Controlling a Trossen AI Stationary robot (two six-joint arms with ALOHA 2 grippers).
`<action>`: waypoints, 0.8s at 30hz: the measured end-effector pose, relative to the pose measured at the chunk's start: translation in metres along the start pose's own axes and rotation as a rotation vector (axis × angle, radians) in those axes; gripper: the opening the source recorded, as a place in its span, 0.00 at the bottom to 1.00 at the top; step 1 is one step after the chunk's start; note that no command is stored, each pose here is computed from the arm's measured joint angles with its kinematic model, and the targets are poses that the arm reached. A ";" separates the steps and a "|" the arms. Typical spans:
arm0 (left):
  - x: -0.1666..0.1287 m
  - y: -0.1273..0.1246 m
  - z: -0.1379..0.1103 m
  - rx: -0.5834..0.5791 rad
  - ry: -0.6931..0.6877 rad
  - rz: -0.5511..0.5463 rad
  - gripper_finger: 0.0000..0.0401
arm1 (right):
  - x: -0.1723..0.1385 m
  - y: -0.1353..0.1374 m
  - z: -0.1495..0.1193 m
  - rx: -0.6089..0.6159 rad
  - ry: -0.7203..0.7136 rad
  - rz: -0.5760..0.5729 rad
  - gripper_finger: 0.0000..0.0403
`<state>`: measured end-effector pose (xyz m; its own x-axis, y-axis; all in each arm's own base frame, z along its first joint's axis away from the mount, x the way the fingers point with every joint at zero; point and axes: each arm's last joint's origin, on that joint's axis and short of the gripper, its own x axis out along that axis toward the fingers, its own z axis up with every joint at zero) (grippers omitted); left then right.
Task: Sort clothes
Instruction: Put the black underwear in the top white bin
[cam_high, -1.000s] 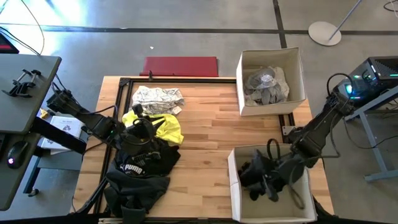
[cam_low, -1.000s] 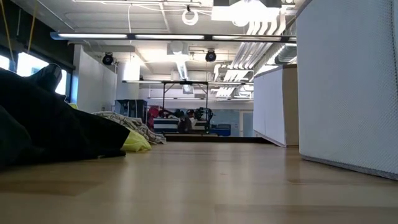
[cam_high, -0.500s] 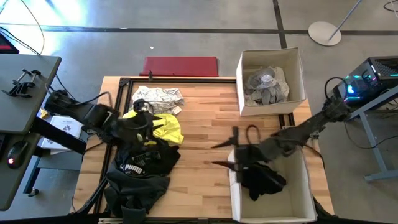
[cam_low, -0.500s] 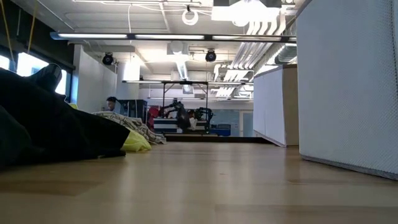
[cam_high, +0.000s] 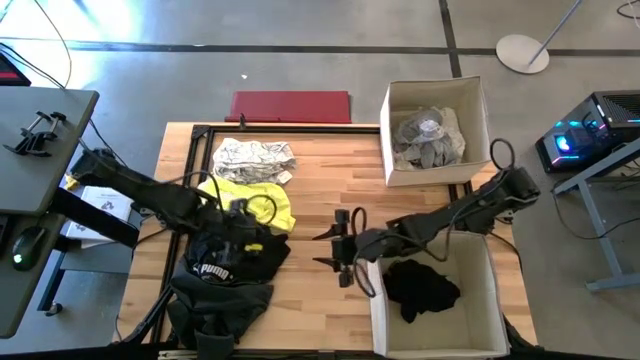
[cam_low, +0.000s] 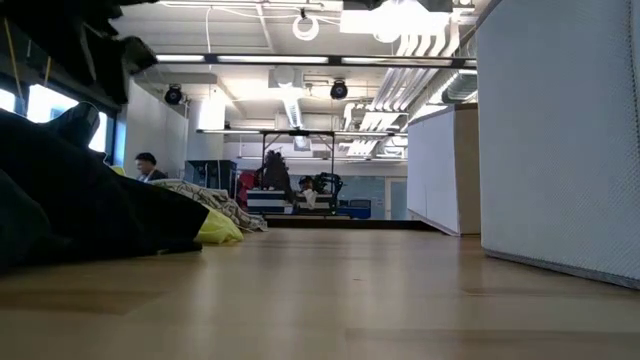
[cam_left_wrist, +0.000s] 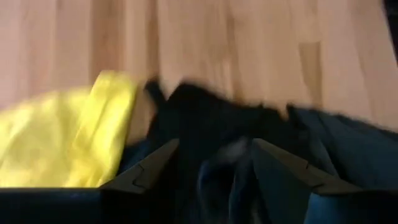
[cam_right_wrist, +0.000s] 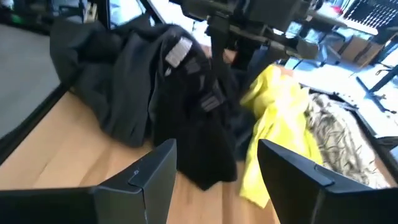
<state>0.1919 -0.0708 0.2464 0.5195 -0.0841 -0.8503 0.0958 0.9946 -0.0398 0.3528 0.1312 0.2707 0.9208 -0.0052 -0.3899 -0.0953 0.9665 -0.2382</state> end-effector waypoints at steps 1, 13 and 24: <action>0.009 0.000 -0.003 0.017 -0.019 -0.007 0.47 | 0.001 0.003 -0.002 -0.005 0.009 0.015 0.52; 0.067 0.000 -0.031 0.057 0.229 -0.114 0.26 | 0.000 0.012 -0.008 -0.044 0.063 0.047 0.52; 0.061 0.006 0.011 0.191 -0.073 -0.086 0.01 | -0.004 0.006 -0.012 -0.100 0.127 -0.056 0.52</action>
<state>0.2335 -0.0702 0.2000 0.5622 -0.1791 -0.8074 0.2979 0.9546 -0.0043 0.3445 0.1340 0.2600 0.8711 -0.0973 -0.4813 -0.0879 0.9334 -0.3479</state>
